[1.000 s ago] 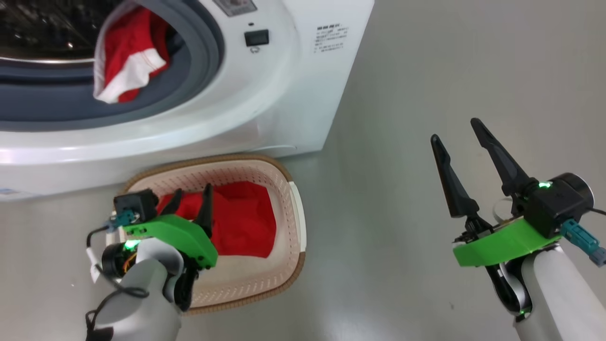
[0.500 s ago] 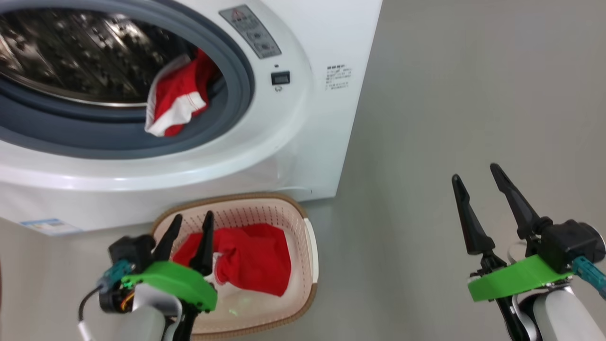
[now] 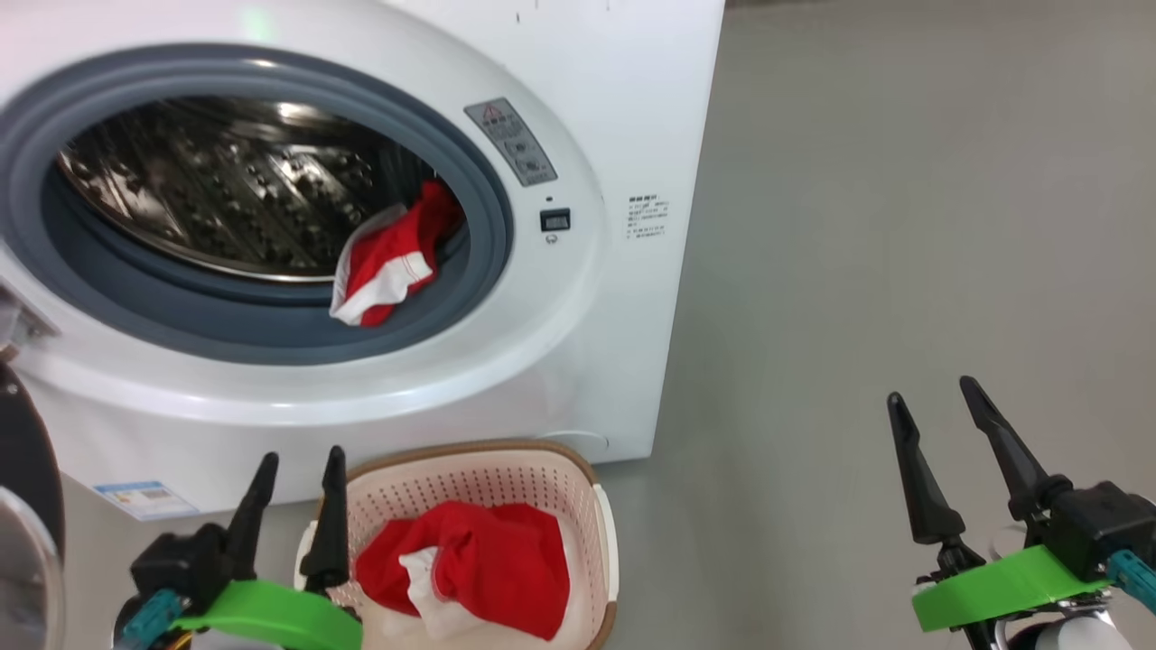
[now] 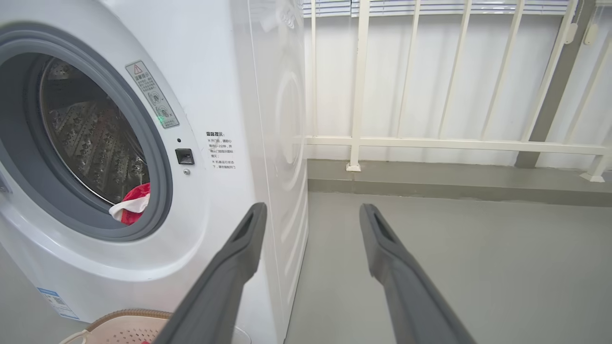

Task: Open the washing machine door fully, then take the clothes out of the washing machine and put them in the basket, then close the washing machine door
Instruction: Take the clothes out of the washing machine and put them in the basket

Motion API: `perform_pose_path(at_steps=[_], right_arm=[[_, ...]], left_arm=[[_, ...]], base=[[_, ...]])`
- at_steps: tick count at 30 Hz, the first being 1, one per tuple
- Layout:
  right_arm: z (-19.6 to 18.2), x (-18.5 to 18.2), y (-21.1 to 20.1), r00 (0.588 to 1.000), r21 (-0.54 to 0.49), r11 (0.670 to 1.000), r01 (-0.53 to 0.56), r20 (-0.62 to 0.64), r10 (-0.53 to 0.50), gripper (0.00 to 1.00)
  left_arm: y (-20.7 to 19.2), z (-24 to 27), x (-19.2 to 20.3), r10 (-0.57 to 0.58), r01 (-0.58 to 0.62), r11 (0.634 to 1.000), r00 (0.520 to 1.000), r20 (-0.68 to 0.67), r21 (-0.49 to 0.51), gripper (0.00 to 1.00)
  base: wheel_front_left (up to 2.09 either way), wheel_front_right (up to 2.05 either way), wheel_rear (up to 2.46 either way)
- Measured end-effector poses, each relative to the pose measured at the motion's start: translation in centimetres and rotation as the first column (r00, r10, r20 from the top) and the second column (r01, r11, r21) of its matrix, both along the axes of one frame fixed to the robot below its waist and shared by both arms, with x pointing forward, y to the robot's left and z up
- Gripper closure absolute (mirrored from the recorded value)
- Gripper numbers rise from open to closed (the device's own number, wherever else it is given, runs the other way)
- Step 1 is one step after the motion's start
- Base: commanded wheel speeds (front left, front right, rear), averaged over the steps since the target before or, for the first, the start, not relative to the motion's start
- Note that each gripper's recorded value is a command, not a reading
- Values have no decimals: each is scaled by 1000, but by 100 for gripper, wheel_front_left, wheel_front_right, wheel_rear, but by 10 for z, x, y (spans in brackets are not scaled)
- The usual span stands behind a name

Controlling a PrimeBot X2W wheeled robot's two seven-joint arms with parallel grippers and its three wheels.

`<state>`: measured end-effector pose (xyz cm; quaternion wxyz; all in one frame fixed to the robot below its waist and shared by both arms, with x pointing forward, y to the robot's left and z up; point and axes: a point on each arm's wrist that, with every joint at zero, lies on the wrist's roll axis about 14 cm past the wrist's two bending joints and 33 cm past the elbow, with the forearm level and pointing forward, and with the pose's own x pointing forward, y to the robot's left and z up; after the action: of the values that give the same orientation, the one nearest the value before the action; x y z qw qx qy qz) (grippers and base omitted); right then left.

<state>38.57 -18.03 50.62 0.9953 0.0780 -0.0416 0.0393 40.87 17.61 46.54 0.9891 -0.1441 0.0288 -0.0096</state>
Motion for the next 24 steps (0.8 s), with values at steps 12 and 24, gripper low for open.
perform_pose_path(at_steps=[12, 24], right_arm=[[20, -25, -15, 997, -13, 999, 49, 57, -48, 0], [18, -34, -20, 997, -12, 998, 64, 51, -63, 0]], left_arm=[[15, 31, -28, 33, -38, 998, 994, 102, 50, 0], [17, 32, -37, 36, -43, 997, 993, 110, 65, 0]], base=[[0, 0, 0], [0, 0, 0]])
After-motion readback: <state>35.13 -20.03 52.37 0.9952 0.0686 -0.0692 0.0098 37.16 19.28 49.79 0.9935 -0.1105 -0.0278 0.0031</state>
